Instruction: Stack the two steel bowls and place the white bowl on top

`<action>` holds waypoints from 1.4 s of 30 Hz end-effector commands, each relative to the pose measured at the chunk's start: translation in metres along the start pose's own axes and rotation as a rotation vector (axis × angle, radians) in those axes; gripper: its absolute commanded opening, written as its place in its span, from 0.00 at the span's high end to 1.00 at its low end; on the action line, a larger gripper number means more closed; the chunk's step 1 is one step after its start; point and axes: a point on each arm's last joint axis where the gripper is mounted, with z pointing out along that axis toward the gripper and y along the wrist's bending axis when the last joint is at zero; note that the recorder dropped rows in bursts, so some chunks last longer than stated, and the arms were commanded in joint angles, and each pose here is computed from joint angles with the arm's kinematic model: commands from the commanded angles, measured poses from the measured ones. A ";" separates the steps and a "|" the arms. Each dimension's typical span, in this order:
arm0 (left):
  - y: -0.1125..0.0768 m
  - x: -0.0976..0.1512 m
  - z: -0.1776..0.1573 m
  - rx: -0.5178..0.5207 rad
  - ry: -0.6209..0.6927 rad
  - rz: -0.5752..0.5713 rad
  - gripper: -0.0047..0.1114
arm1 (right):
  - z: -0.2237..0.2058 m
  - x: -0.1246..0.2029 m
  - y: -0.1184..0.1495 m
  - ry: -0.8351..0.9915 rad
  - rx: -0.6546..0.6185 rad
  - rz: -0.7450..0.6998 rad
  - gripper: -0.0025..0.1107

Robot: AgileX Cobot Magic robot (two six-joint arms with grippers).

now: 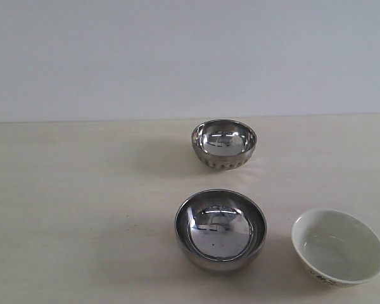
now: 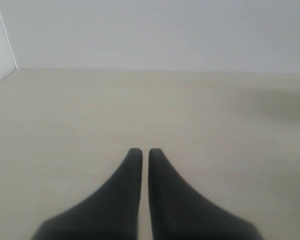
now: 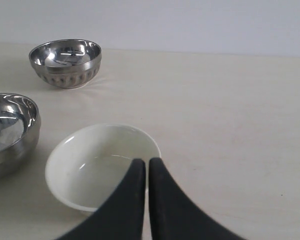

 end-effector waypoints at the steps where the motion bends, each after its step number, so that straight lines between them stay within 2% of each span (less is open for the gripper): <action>1: 0.000 0.001 0.000 -0.001 0.004 -0.001 0.92 | 0.000 -0.001 0.000 -0.007 0.006 -0.001 0.98; 19: 0.000 0.001 0.000 -0.001 0.004 -0.001 0.92 | 0.000 -0.001 0.000 -0.007 0.006 -0.001 0.98; 24: 0.000 0.001 0.000 -0.001 0.004 -0.001 0.92 | 0.000 -0.001 -0.002 -0.005 0.024 -0.074 0.98; 30: 0.000 0.001 0.000 -0.001 0.004 -0.001 0.92 | 0.000 -0.001 -0.002 -0.005 0.024 -0.074 0.98; 33: 0.000 0.001 0.000 -0.001 0.004 -0.001 0.92 | -0.001 -0.007 -0.002 -0.081 0.028 -0.074 0.98; 42: 0.000 0.001 0.000 -0.001 0.004 -0.001 0.92 | -0.013 -0.047 -0.002 -0.539 0.040 -0.038 0.98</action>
